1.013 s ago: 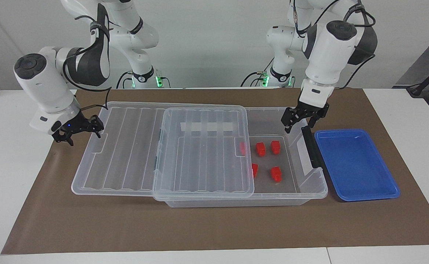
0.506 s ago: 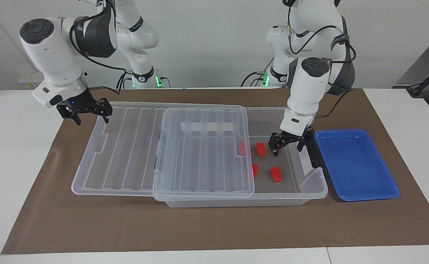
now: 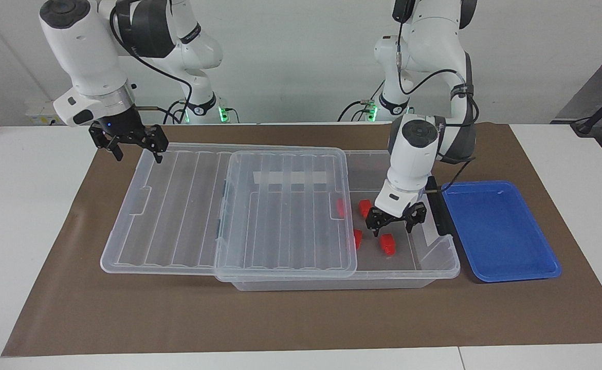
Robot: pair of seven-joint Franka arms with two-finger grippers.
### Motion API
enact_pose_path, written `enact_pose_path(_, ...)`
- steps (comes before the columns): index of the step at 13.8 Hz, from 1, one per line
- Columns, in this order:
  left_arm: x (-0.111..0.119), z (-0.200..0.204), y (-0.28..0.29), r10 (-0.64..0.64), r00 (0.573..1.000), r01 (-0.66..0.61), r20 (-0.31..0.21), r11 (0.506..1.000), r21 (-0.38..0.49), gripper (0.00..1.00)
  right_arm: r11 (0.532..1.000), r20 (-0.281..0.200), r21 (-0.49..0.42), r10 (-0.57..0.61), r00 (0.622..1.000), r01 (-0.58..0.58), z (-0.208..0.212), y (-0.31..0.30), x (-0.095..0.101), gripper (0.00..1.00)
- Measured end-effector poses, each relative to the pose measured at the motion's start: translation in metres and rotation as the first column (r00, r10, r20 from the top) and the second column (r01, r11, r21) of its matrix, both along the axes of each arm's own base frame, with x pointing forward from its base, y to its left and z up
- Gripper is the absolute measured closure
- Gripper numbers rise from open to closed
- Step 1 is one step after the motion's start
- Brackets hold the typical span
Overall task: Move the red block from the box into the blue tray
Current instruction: 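Reach the left gripper into the opened box toward a red block, then lower the left gripper and grasp the red block farthest from the robot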
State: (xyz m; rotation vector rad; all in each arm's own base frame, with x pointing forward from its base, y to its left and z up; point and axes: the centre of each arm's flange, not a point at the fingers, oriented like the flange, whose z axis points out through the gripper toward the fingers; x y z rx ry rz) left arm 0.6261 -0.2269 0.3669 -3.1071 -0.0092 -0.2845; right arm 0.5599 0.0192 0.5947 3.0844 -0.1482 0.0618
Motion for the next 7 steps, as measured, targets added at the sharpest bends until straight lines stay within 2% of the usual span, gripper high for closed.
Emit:
enact_pose_path(3, -0.006, -0.032, 0.009, 0.001, 1.000, -0.001, 0.017, 1.000, -0.008, 0.00, 1.000, 0.001, 0.002, -0.021, 1.000, 0.021, 0.024, 0.001, -0.004, 0.00)
enact_pose_path(7, -0.006, -0.038, 0.010, -0.004, 1.000, 0.005, 0.019, 1.000, -0.008, 0.00, 0.999, -0.022, 0.022, -0.025, 0.999, 0.025, 0.035, 0.003, -0.010, 0.00)
